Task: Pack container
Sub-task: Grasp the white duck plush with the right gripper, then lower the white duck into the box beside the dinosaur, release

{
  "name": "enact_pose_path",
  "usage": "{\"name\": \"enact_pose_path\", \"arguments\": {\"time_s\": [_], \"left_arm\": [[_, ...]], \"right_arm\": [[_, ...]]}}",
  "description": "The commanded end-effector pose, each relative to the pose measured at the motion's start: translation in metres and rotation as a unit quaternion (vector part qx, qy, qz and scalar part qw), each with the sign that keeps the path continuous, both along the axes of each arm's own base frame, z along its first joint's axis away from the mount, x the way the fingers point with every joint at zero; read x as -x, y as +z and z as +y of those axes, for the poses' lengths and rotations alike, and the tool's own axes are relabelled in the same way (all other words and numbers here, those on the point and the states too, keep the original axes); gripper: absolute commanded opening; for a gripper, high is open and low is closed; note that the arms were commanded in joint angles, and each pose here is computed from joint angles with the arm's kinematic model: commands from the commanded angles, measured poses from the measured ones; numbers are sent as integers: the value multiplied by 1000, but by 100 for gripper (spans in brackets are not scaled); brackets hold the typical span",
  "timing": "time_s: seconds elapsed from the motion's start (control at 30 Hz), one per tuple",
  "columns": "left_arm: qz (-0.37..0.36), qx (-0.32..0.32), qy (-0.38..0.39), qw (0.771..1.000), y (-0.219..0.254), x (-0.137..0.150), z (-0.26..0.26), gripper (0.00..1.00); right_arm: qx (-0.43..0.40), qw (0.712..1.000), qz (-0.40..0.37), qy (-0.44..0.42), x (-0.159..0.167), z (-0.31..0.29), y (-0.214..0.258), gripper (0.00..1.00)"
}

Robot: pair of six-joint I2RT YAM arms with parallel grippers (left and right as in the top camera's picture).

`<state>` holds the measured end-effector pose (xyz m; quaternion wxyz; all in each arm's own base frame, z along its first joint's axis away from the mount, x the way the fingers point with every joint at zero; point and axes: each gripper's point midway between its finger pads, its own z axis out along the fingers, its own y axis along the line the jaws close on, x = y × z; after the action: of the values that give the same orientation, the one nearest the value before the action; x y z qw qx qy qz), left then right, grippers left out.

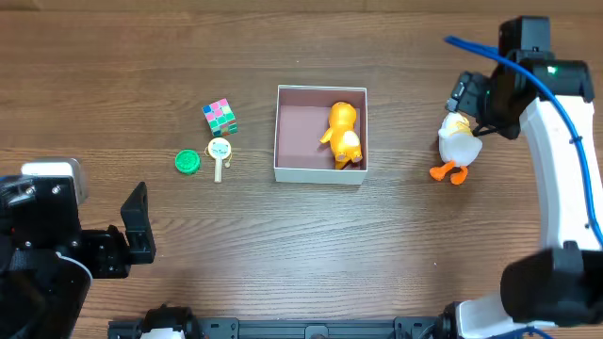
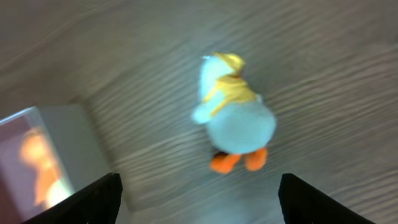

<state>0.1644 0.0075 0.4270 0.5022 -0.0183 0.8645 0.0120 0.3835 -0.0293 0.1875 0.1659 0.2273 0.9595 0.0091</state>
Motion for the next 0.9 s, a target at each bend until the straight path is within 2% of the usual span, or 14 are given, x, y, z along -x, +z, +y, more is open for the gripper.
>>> {"name": "enact_pose_path", "arguments": {"time_s": [0.0, 0.3, 0.43, 0.47, 0.5, 0.6, 0.73, 0.87], "left_arm": [[2, -11, 0, 1000, -1, -2, 2, 100], [2, -11, 0, 1000, -1, -2, 2, 100], [2, -11, 0, 1000, -1, -2, 2, 100], [2, -11, 0, 1000, -1, -2, 2, 100], [2, -11, 0, 1000, -1, -2, 2, 100], [2, -11, 0, 1000, -1, -2, 2, 100], [2, -11, 0, 1000, -1, -2, 2, 100], [2, -11, 0, 1000, -1, -2, 2, 100]], "right_arm": [[-18, 999, 40, -26, -8, -15, -63, 99], [-10, 995, 94, -39, -13, -29, -154, 93], [-42, 991, 120, -33, -5, -18, -169, 55], [-44, 991, 122, -32, -5, -16, -168, 49], [-44, 991, 121, -31, -4, -14, -164, 38], [-42, 993, 105, -23, -4, -7, -140, 27], [-35, 998, 43, 16, -5, 22, -70, 20], [-52, 988, -67, 126, 10, 104, 16, 17]]}}
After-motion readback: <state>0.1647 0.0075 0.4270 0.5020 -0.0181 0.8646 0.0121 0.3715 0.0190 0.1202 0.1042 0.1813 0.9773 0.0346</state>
